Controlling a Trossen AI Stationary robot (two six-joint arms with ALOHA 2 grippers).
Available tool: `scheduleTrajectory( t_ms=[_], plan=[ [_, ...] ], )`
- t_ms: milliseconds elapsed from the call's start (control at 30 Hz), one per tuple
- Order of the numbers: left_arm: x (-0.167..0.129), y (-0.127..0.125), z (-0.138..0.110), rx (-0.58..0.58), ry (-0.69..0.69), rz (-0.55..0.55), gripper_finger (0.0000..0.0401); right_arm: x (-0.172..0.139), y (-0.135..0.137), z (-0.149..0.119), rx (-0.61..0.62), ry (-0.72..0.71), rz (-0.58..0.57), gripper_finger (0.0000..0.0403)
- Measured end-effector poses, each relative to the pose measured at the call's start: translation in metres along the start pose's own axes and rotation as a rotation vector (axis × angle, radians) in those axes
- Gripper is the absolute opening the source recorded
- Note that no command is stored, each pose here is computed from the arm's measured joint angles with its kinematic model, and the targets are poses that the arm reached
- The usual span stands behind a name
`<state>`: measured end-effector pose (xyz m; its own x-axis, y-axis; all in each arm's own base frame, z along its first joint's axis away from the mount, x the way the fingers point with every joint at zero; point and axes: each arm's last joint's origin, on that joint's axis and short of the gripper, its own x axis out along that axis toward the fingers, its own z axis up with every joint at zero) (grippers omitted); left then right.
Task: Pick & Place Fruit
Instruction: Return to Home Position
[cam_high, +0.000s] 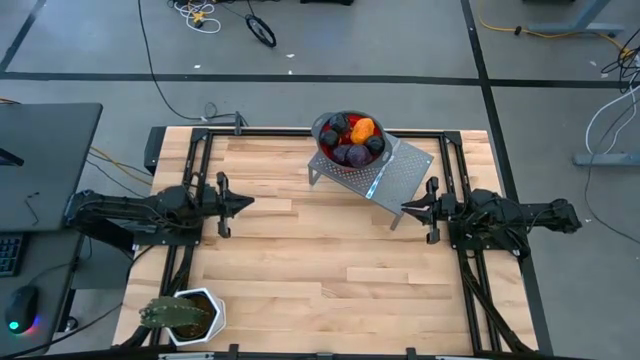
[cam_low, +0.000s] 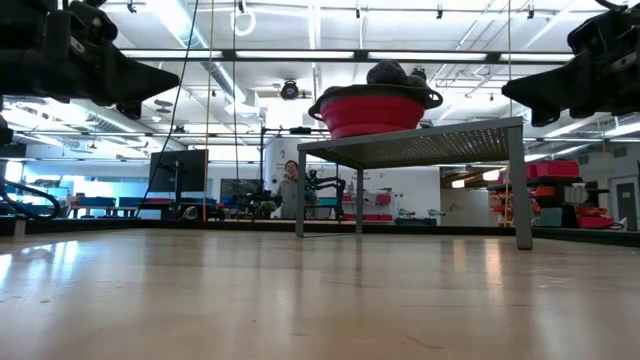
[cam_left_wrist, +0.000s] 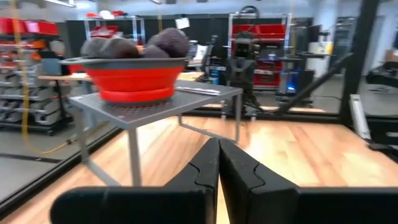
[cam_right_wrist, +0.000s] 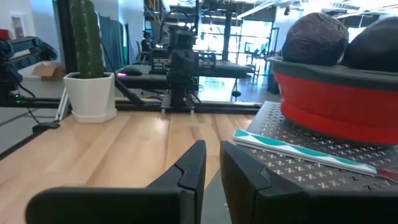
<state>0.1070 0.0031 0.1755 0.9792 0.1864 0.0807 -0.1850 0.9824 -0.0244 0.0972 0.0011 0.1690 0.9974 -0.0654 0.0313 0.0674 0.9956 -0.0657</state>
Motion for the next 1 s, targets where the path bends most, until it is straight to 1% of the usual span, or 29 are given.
scheduleTrajectory(
  t_ms=[167, 1000],
  plan=[
    [0.0000, 0.0017, 0.0001, -0.002, -0.002, 0.057, 0.0022, 0.0000, 0.0002, 0.0000, 0.000, 0.000, 0.007, 0.0054],
    [0.0000, 0.0017, 0.0000, -0.012, -0.002, 0.057, 0.0017, 0.0000, 0.0002, 0.0000, 0.000, -0.001, 0.008, 0.0054]
  ],
)
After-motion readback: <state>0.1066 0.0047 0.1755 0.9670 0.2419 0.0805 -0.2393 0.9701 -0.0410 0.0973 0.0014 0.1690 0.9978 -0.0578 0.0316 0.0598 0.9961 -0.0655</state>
